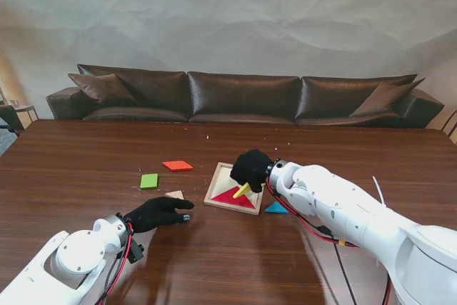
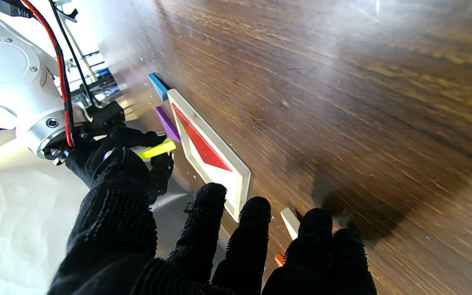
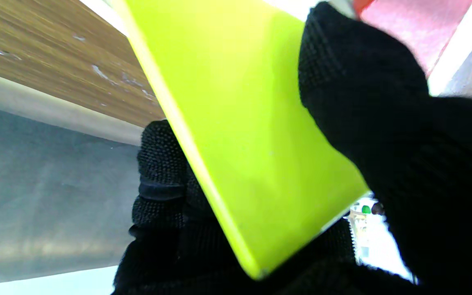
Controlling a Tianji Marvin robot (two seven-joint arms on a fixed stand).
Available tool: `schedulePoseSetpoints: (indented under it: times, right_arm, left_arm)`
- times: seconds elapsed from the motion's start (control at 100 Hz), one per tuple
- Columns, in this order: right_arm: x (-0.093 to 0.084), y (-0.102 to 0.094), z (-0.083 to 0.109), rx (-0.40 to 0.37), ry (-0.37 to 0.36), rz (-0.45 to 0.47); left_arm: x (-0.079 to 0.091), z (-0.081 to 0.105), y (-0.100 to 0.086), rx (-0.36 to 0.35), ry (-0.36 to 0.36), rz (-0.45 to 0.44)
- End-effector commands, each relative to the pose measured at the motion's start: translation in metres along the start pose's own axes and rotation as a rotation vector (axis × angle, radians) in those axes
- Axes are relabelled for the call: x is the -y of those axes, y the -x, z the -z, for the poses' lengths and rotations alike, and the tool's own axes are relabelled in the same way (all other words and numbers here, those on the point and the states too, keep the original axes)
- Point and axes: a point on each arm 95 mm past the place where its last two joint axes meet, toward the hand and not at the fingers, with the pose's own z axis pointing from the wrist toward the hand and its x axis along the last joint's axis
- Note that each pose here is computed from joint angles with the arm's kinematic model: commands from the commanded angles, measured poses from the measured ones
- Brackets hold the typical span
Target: Assemble the tangram pieces into a square
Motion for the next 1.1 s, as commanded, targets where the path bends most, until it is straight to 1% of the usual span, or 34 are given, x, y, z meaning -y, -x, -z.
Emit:
schedulePoseSetpoints:
  times: [0.0, 0.3, 0.57, 0.8, 1.09]
  right_arm:
    - [-0.005, -0.005, -0.009, -0.029, 0.003, 0.009]
    - [0.002, -0.004, -0.019, -0.091, -0.014, 0.057]
    - [0.011, -0.003, -0.02, -0.099, -0.03, 0.043]
    - [0.012, -0.002, -0.019, -0.121, -0.033, 0.058]
    - [0.01, -0.003, -0.019, -0.15, -0.012, 0.072]
  left_arm:
    - [-0.009, 0.001, 0.004, 0.014, 0.033, 0.015]
    - [-0.011, 0.001, 0.005, 0.024, 0.032, 0.029]
    - [-0.011, 0.002, 0.005, 0.028, 0.031, 0.037]
    - [-0.011, 0.001, 0.005, 0.029, 0.033, 0.039]
    - [-0.011, 0.002, 0.007, 0.033, 0.031, 0.041]
